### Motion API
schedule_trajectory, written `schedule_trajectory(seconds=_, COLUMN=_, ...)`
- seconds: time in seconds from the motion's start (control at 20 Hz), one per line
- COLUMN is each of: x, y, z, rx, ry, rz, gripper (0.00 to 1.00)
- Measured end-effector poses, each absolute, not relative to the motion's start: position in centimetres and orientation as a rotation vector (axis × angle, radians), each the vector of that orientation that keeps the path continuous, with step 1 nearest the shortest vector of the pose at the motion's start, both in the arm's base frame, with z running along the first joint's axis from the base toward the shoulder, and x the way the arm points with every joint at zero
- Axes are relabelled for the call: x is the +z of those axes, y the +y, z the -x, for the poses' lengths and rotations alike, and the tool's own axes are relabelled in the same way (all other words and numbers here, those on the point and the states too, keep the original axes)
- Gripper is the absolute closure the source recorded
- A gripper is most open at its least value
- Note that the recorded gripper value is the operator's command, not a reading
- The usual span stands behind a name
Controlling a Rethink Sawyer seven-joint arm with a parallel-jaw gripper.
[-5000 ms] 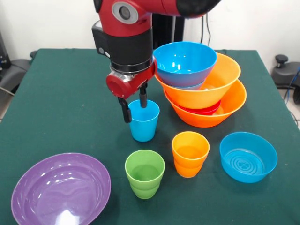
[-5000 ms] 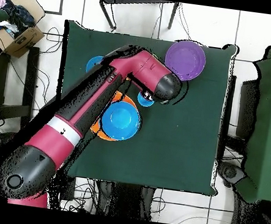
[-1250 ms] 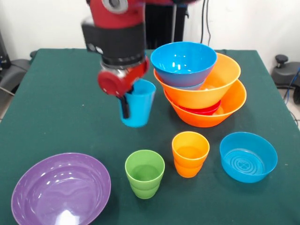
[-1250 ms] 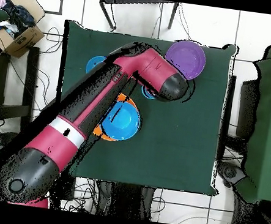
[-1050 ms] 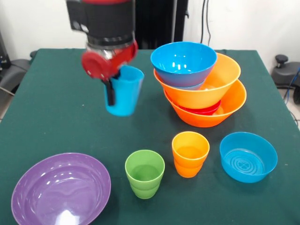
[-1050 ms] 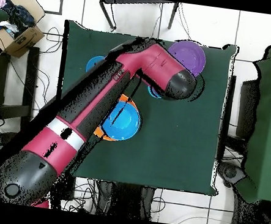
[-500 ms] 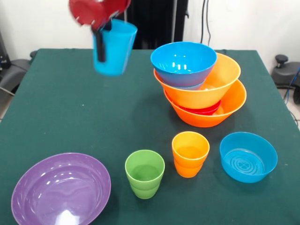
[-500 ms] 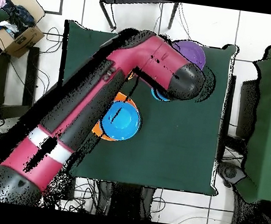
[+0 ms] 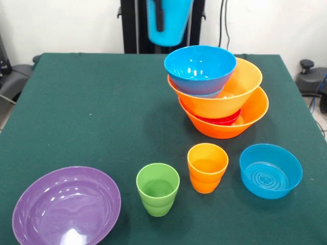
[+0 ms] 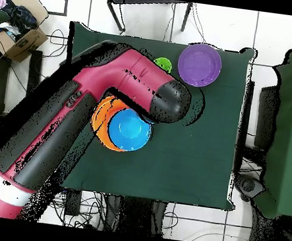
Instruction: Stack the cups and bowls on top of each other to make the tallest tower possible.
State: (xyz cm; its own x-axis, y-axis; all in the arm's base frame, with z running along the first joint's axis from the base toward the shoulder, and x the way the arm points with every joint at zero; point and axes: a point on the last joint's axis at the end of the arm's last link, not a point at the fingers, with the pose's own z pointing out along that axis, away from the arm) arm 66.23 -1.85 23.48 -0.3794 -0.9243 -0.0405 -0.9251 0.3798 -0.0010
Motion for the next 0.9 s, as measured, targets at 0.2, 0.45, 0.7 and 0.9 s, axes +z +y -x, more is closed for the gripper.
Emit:
schedule_trajectory(seconds=0.2, x=23.9, y=0.5, z=-65.1, rx=0.041, ry=2.563, rz=1.743, gripper=1.00)
schedule_trajectory(seconds=0.45, x=24.0, y=2.0, z=-64.2, rx=0.059, ry=2.547, rz=1.729, gripper=1.00)
schedule_trajectory(seconds=0.7, x=23.6, y=2.0, z=-63.9, rx=0.068, ry=2.552, rz=1.709, gripper=1.00)
schedule_trajectory(seconds=0.9, x=23.0, y=1.9, z=-63.8, rx=0.056, ry=2.550, rz=1.673, gripper=1.00)
